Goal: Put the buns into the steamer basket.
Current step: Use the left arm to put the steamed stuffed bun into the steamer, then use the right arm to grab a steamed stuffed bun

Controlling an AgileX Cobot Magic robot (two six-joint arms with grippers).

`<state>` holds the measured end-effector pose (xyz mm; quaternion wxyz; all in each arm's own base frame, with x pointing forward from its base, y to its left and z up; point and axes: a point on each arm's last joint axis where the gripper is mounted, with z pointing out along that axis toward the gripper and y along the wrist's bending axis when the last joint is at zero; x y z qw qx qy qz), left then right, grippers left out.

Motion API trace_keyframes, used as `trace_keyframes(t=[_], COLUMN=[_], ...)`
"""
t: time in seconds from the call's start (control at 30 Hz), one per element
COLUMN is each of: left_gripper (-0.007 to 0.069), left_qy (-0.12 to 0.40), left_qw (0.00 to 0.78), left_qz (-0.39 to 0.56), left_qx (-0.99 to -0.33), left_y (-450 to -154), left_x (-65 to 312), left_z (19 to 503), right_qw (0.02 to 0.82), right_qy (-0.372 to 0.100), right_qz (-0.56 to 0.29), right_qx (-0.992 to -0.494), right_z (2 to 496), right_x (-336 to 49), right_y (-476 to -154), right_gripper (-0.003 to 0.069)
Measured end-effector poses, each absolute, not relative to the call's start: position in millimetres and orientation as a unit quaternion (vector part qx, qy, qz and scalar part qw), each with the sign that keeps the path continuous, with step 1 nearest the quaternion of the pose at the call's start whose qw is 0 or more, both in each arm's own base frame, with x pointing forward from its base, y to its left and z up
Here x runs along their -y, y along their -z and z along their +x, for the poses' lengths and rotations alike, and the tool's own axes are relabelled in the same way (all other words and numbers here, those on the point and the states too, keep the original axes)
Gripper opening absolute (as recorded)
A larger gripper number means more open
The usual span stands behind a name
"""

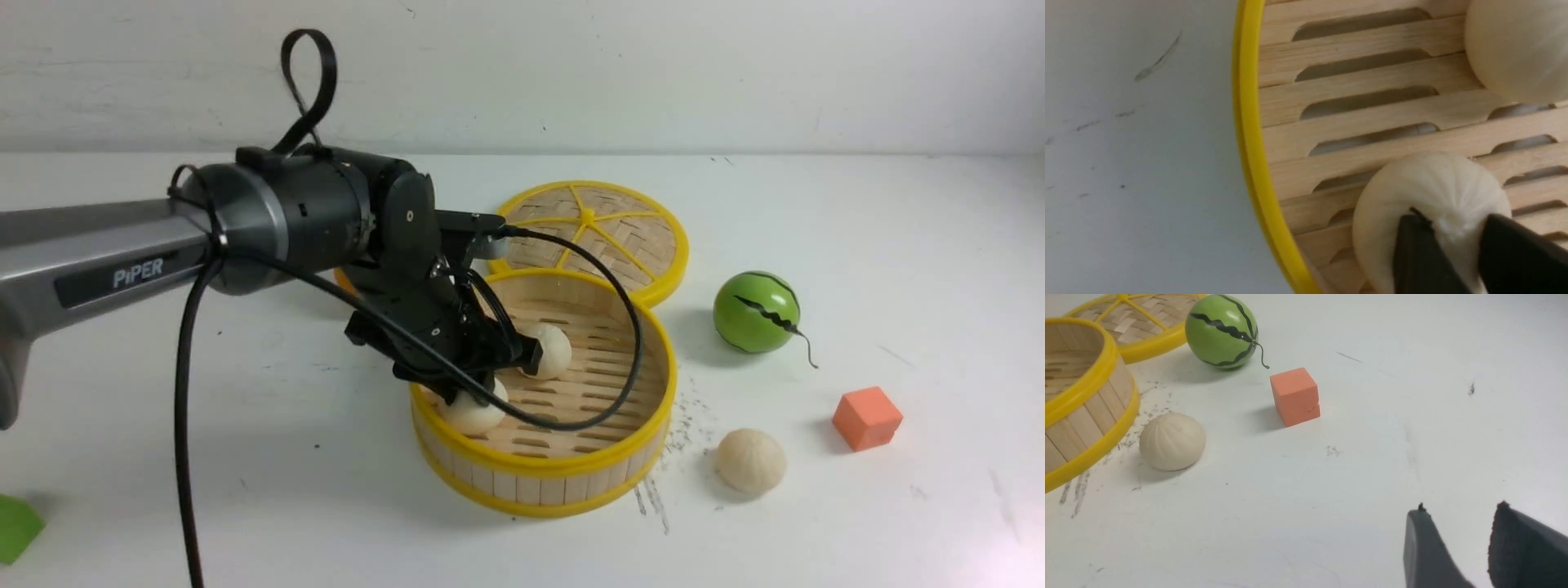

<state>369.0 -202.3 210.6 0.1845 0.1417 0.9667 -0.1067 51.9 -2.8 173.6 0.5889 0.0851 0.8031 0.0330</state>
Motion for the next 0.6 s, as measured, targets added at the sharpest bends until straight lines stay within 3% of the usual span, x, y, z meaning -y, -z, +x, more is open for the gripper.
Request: trace_keyframes(t=[0.13, 0.27, 0.47, 0.5, 0.6], left_gripper=[0.0508, 0.0594, 0.0549, 0.0502, 0.0429], left_qy=[0.106, 0.103, 0.084, 0.073, 0.058], left_qw=[0.193, 0.187, 0.207, 0.224, 0.256], left_qz=[0.147, 0.151, 0.145, 0.139, 0.127], left_qx=[-0.964, -0.965, -0.964, -0.962, -0.956], left_y=[-225, -261, -331, -357, -386], left_x=[205, 206, 193, 182, 167], left_z=[375, 378, 361, 347, 330], right_qw=[0.589, 0.589, 0.589, 0.589, 0.589], right_qy=[-0.033, -0.033, -0.033, -0.033, -0.033], right_qz=[0.085, 0.085, 0.085, 0.085, 0.085], right_qx=[-0.803, -0.803, -0.803, -0.803, -0.803], right_z=[52, 52, 52, 52, 52], right_x=[3, 3, 3, 3, 3], right_y=[-174, -174, -174, -174, -174], right_gripper=[0.0239, 0.0239, 0.0239, 0.0239, 0.0239])
